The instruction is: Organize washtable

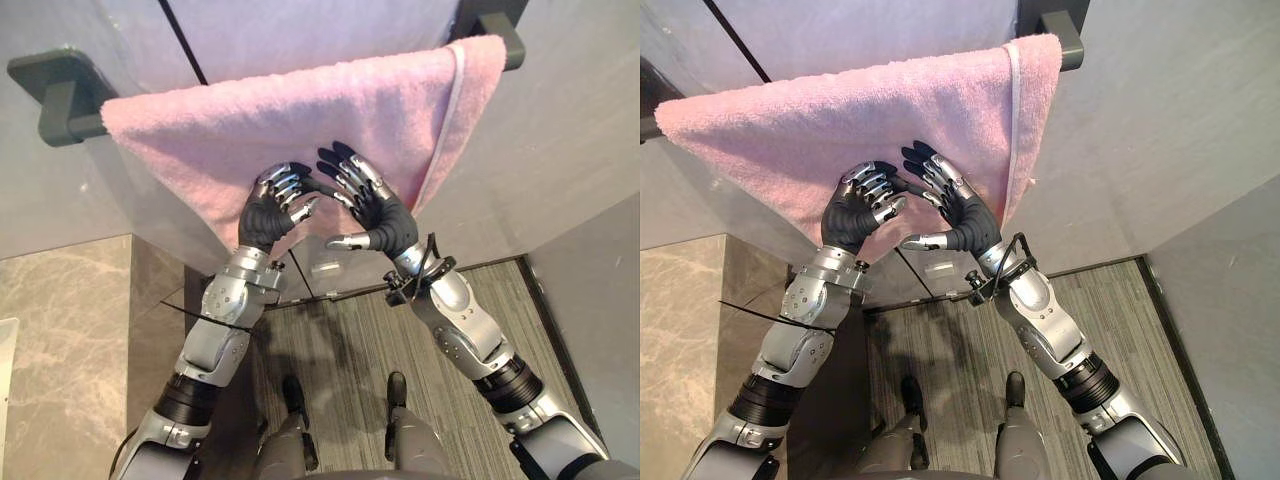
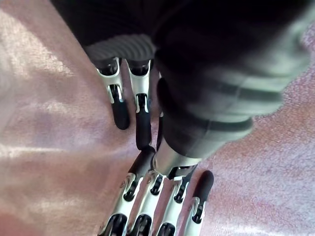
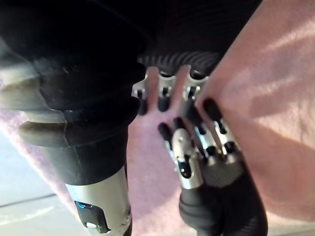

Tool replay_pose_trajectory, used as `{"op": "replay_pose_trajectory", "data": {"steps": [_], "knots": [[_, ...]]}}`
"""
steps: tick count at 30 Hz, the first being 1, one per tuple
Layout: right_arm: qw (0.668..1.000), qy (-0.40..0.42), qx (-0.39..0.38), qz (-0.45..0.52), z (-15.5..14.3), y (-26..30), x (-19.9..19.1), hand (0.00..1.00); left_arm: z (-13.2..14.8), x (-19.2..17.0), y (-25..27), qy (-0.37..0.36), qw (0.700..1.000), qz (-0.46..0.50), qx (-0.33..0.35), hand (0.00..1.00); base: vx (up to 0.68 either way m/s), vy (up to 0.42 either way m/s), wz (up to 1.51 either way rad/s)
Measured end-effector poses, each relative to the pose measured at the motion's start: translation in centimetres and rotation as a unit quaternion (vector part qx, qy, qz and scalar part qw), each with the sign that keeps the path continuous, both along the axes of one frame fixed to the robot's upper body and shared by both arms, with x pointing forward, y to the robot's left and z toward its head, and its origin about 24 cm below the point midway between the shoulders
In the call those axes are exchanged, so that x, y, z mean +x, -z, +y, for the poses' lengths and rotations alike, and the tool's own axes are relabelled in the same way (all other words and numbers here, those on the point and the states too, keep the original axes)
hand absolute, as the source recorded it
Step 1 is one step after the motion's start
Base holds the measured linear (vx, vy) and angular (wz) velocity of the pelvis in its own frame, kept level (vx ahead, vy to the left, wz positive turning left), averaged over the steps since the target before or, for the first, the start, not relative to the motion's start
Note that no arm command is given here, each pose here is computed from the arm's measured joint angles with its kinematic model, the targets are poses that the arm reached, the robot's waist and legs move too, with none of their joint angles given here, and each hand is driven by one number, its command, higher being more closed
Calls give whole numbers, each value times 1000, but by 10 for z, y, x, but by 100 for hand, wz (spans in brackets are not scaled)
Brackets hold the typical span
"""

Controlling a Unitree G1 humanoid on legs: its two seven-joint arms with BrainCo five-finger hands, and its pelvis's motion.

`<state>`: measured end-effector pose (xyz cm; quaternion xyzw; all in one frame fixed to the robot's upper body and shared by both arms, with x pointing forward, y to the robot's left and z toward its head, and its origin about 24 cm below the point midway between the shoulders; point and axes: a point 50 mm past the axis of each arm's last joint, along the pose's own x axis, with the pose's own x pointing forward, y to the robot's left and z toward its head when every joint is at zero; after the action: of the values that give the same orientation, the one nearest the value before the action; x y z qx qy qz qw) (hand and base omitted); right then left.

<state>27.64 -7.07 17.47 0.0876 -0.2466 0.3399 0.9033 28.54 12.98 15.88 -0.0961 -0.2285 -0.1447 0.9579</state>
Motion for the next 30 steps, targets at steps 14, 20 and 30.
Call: {"op": "replay_pose_trajectory", "data": {"steps": [14, 20, 30], "knots": [[998, 47, -7, 32, -16, 15, 13, 0, 9, 7, -6, -71, 997, -26, -6, 0, -9, 6, -3], [996, 78, 0, 48, -29, 23, 15, 0, 13, 8, -5, -89, 996, -26, -9, 0, 0, 0, 0], [985, 153, -4, 77, -55, 39, 17, 0, 16, 8, -2, -131, 991, -28, 2, 0, 7, 1, -1]]}}
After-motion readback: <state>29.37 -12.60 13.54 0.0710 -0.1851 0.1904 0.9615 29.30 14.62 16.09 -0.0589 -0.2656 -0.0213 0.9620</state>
